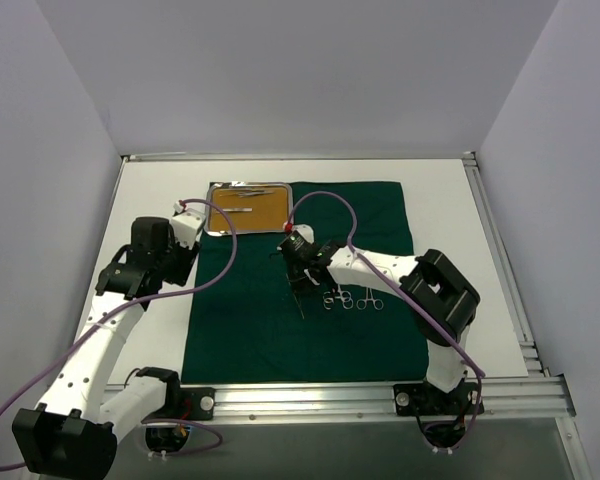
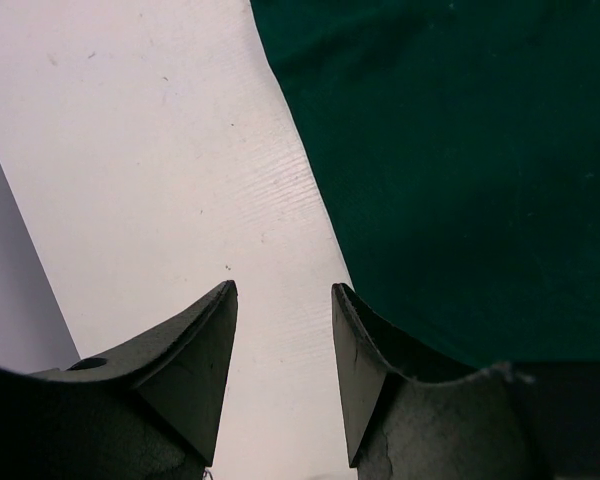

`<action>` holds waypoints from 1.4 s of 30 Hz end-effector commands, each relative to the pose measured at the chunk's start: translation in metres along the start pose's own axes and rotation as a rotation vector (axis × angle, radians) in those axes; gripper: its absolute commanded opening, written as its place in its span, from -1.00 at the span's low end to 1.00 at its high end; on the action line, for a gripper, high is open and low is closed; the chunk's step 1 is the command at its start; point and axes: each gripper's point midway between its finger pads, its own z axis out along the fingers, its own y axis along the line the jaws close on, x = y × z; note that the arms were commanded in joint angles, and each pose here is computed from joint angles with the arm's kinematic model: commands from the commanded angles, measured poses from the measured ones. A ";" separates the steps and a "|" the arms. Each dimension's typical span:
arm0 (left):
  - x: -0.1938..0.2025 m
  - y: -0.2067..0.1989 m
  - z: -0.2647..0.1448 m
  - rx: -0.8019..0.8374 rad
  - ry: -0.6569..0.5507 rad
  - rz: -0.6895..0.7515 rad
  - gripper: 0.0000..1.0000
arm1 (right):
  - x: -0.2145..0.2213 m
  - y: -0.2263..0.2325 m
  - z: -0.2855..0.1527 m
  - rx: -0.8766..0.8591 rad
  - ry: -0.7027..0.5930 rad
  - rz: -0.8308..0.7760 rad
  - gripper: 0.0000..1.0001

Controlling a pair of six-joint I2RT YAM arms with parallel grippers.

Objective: Open and lay out the surgical kit
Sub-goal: Adjust the medical item in the surgical kit.

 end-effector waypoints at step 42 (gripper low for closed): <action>-0.014 -0.011 -0.006 0.003 -0.102 0.029 0.04 | 0.015 0.002 -0.009 0.126 -0.026 0.147 -0.81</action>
